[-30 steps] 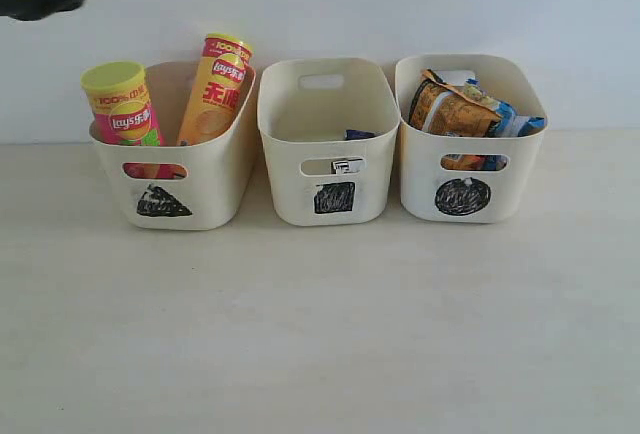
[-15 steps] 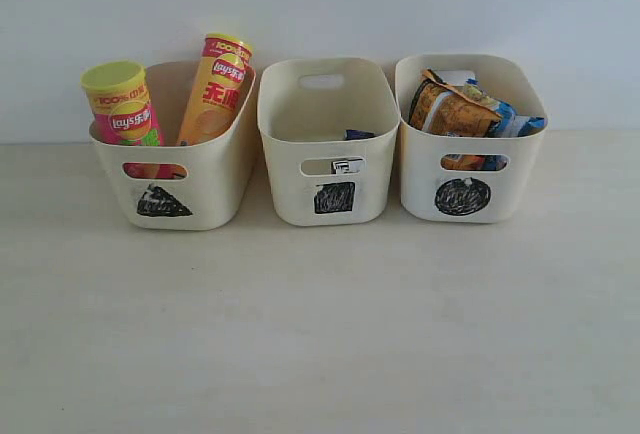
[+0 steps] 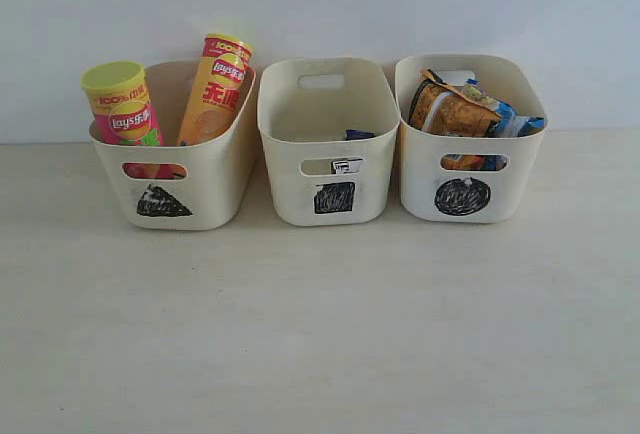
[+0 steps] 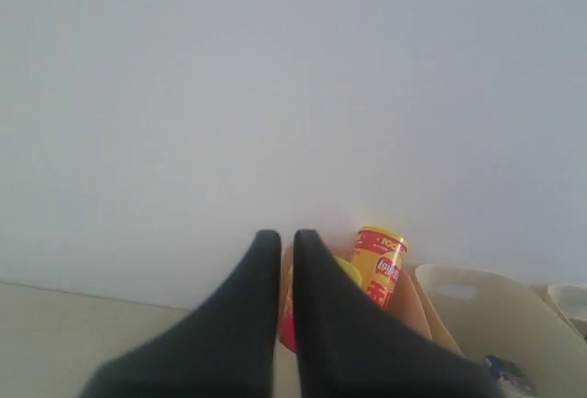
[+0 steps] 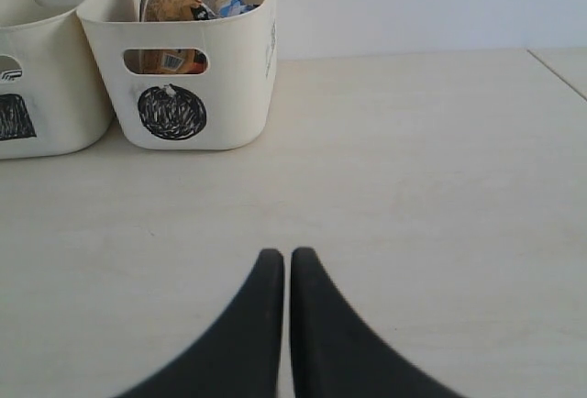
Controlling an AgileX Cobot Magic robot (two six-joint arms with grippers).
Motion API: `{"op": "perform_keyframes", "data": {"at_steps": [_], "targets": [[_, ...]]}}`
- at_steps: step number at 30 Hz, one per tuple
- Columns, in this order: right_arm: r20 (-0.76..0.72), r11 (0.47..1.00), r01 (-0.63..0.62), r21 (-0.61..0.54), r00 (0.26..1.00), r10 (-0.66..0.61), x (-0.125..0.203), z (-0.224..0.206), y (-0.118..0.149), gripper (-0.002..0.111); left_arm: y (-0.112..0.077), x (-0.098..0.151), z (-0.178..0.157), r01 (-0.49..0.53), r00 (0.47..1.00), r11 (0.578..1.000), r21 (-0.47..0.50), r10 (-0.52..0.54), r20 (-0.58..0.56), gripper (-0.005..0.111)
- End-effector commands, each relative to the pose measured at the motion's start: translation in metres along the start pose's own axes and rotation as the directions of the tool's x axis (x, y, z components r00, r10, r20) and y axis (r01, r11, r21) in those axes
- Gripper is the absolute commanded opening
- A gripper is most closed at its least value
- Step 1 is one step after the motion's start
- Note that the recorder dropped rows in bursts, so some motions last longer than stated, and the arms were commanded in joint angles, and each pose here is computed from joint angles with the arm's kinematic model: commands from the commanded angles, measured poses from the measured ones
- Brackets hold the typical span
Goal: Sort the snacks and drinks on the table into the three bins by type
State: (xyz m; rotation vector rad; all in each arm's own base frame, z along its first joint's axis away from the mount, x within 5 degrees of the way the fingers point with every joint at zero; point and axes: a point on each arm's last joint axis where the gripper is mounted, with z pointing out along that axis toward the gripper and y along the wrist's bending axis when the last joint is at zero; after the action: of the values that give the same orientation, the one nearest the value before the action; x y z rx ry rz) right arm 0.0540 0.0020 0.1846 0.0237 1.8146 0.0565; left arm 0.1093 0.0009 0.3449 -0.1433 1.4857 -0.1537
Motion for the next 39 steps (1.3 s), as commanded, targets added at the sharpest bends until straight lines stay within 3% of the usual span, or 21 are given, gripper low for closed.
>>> {"op": "perform_keyframes", "data": {"at_steps": [1, 30, 35, 39], "targets": [[0.005, 1.0, 0.006, 0.002, 1.0, -0.006, 0.001, 0.0, 0.0, 0.0, -0.003, -0.001, -0.012, 0.01, 0.999, 1.0, 0.028, -0.011, 0.036, 0.004], [0.005, 1.0, 0.006, 0.002, 1.0, -0.006, 0.001, 0.0, 0.0, 0.0, -0.005, -0.005, -0.02, -0.007, 0.998, 0.999, 0.047, 0.004, 0.067, 0.004], [0.005, 1.0, 0.006, 0.002, 1.0, -0.006, 0.001, 0.0, 0.0, 0.0, -0.003, 0.009, -0.022, 0.015, 1.0, 0.999, 0.042, -0.015, 0.006, 0.004], [0.005, 1.0, 0.006, 0.002, 1.0, -0.006, 0.001, 0.0, 0.0, 0.0, 0.006, 0.029, -0.028, 0.012, 0.999, 1.0, -0.027, -0.013, -0.041, 0.004]]}}
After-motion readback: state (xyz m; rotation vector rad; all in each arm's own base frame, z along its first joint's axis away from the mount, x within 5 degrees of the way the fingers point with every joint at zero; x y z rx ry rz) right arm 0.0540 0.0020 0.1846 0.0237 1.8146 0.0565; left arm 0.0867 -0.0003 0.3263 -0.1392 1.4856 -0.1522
